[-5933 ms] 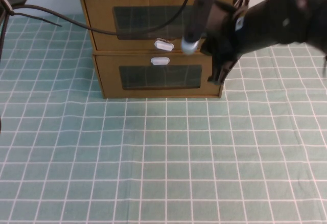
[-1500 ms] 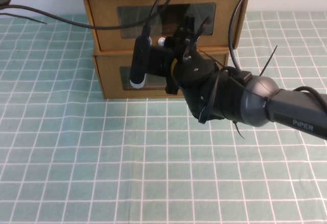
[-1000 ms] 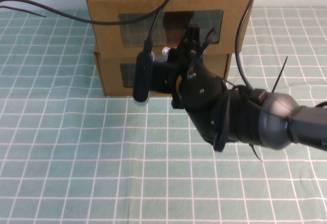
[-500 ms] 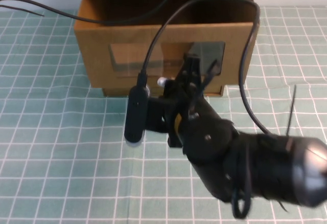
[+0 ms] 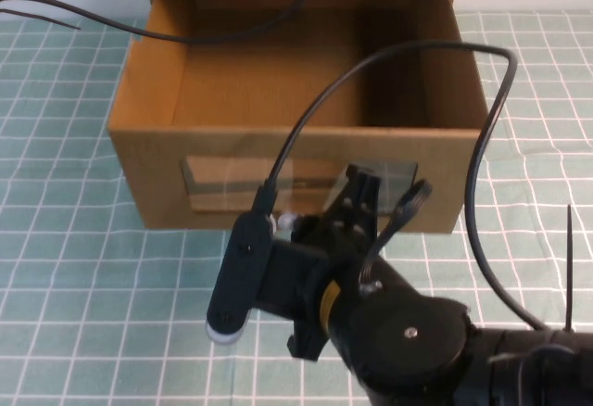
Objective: Open the shoe box
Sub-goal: 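Pull the top drawer of the cardboard box fully open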
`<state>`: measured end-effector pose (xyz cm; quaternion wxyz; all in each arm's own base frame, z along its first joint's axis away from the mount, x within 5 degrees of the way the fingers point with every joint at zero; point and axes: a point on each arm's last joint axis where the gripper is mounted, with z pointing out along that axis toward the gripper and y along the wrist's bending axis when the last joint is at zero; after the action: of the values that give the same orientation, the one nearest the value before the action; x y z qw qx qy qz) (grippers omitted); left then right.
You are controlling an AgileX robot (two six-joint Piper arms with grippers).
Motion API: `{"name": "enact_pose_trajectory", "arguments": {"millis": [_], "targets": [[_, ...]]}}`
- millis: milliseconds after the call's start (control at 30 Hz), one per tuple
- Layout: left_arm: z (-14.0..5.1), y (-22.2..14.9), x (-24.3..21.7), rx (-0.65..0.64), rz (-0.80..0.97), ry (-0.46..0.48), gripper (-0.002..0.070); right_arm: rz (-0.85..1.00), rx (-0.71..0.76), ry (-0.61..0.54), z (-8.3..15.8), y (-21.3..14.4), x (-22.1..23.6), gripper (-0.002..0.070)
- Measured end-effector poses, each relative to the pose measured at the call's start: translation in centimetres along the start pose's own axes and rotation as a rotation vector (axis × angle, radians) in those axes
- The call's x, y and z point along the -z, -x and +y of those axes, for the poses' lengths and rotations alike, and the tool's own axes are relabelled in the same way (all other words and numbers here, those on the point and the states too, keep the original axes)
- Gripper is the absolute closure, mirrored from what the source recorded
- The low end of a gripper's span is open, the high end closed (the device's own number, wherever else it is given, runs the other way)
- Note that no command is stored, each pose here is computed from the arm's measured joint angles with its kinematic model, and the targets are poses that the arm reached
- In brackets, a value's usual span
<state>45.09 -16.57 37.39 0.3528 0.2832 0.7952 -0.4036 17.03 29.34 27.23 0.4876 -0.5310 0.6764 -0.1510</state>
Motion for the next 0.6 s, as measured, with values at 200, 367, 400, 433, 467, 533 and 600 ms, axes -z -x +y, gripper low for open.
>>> {"name": "enact_pose_trajectory", "arguments": {"millis": [200,367,400,433,467,533,600], "targets": [[0.0,0.0,0.0,0.001,0.0,0.0,0.068,0.018,-0.02,0.024,0.5,-0.3,0.1,0.0666],[-0.1,0.0,0.1,-0.037,-0.001,0.0,0.068,0.031,-0.095,0.045,0.7,-0.3,0.1,0.0579],[0.0,0.0,0.1,-0.04,-0.002,0.002,0.068,0.036,-0.118,0.06,0.8,-0.3,0.2,0.0544],[-0.1,0.1,0.2,-0.043,-0.005,0.0,0.068,0.041,-0.151,0.076,0.8,-0.1,0.2,0.0492],[-0.1,0.2,0.4,-0.044,-0.011,0.0,0.068,0.047,-0.182,0.092,0.8,0.1,0.3,0.0435],[-0.2,0.4,0.8,-0.043,-0.022,0.0,0.068,0.052,-0.218,0.122,0.7,0.4,0.6,0.0314],[-0.3,0.6,1.6,-0.049,-0.032,0.017,0.068,0.035,-0.228,0.159,0.4,0.7,1.2,0.022]]}}
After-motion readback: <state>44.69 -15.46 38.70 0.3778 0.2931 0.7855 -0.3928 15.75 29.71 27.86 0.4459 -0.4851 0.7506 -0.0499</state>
